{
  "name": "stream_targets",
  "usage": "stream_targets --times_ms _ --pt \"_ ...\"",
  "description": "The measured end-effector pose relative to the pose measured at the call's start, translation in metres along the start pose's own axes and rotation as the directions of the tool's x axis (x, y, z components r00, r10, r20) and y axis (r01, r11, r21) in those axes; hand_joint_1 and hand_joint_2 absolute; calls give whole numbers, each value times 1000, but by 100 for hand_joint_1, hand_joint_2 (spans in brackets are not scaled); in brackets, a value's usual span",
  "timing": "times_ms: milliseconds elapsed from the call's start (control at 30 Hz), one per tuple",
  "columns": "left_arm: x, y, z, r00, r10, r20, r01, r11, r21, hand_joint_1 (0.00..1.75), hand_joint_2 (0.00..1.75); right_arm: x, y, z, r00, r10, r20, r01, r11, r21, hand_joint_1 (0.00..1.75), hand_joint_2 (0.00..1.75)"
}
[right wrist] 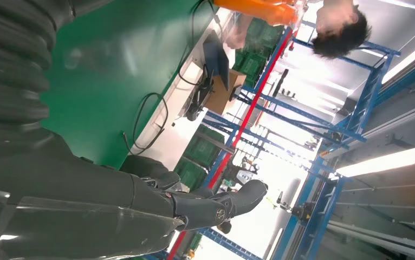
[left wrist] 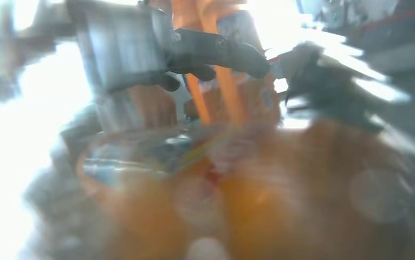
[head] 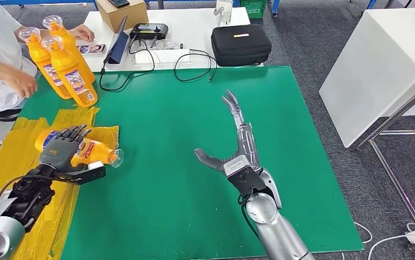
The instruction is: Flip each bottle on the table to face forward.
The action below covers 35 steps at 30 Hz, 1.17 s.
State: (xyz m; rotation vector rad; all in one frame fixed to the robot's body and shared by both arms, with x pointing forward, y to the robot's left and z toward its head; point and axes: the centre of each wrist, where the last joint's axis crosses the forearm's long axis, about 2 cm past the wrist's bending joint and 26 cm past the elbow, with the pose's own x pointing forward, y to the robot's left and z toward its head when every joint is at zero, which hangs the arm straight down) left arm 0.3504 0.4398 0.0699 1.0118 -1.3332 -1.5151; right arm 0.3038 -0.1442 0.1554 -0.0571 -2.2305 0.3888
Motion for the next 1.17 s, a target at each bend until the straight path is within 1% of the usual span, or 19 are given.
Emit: stream_targets --times_ms 67,167,267,367,467,567,633,700,767,867,967,1033,1067,1133,1167 --pt "-1 11 -7 999 29 19 -30 999 46 0 175 0 0 2 1000 5 -5 -5 1000 -2 0 175" --pt "-2 32 -20 998 51 40 -55 993 101 0 175 -1 -1 5 1000 11 -16 -12 1000 -5 0 175" --pt "-2 54 -30 998 27 59 -34 991 126 0 175 -2 -3 7 999 19 -26 -19 1000 -12 0 175" --pt "-2 69 -34 997 -15 73 5 992 127 0 175 -2 -6 10 999 26 -33 -27 999 -18 0 175" --pt "-2 79 -37 995 -52 91 39 990 138 0 175 -3 -8 12 999 30 -37 -31 999 -22 0 175" --pt "-1 86 -39 993 -58 104 44 990 137 0 175 -3 -9 14 999 35 -40 -36 999 -28 0 175" --pt "0 90 -39 992 -33 118 16 990 143 0 175 -3 -11 15 998 39 -43 -40 999 -31 0 175" --pt "4 92 -38 987 29 155 -56 983 173 0 175 -3 -11 17 998 40 -46 -42 999 -34 0 175" --pt "13 91 -37 971 102 214 -148 966 213 0 175 -2 -12 20 998 40 -49 -42 998 -40 0 175" --pt "32 88 -33 943 163 289 -238 940 246 0 175 -1 -13 22 998 41 -51 -43 998 -50 0 175" --pt "58 85 -30 879 264 397 -388 880 273 0 175 1 -16 26 998 45 -53 -49 996 -73 0 175" --pt "86 82 -26 809 356 468 -516 812 274 0 175 3 -18 31 997 51 -55 -57 993 -100 0 175" --pt "102 80 -24 759 419 499 -592 763 259 0 175 5 -20 34 997 56 -56 -63 991 -115 0 175" --pt "135 78 -16 620 557 552 -748 631 204 0 175 9 -24 43 996 69 -60 -77 987 -143 0 175" --pt "143 78 -14 576 591 565 -786 589 185 0 175 10 -25 46 995 73 -61 -81 985 -151 0 175"
